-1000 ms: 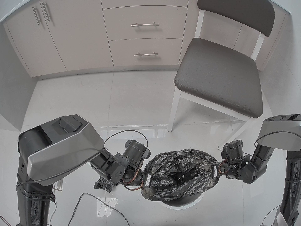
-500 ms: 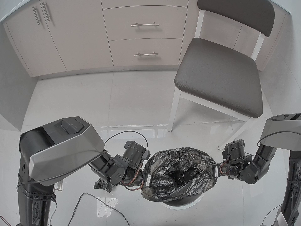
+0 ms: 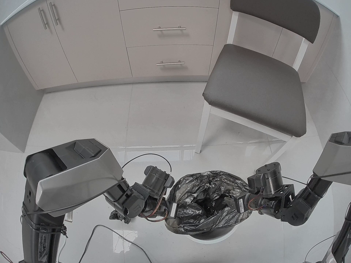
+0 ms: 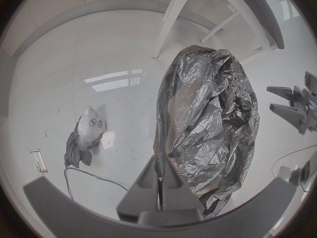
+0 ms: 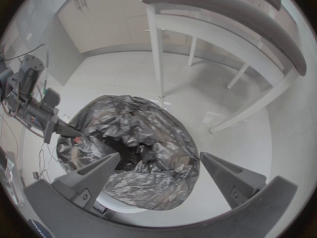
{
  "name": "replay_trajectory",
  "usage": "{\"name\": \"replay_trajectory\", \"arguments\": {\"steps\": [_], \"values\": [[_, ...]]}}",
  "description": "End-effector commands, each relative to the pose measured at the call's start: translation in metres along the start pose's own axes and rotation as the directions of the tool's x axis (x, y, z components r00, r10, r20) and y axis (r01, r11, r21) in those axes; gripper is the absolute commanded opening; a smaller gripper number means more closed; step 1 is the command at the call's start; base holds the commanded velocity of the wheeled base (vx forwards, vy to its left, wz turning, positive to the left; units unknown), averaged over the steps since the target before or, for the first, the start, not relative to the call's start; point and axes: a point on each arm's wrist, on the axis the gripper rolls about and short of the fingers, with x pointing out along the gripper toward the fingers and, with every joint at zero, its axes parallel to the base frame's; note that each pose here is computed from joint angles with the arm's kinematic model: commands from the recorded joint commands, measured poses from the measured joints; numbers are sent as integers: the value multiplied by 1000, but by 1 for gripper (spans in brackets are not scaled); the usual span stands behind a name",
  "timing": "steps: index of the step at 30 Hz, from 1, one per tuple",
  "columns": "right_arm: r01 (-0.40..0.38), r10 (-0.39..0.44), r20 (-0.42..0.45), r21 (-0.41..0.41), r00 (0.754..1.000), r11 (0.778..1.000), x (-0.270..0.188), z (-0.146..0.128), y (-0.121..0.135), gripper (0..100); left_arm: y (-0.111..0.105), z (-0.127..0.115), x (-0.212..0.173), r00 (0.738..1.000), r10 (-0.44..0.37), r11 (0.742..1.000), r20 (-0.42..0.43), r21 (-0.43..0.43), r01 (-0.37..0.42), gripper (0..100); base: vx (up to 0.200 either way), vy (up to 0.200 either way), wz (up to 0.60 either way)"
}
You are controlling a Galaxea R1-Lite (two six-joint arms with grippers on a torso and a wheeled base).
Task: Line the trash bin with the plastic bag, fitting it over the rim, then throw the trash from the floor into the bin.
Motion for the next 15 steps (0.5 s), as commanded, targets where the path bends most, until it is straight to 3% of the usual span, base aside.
{"name": "replay_trajectory", "arguments": {"steps": [1, 7, 15], "values": [[-54, 55, 9, -56, 998, 997, -8, -2, 25, 100, 1, -3, 2, 1000, 0, 1000, 0, -1, 0, 0, 0, 0, 0], [-92, 86, -59, -107, 994, 990, 6, -22, 45, 100, 1, -3, 3, 1000, -2, 1000, 7, -1, 2, 0, 0, 0, 0], [-90, 85, -54, -99, 995, 991, 35, -20, 57, 100, 1, -4, 3, 1000, -2, 1000, 6, -2, 2, 0, 0, 0, 0]]}}
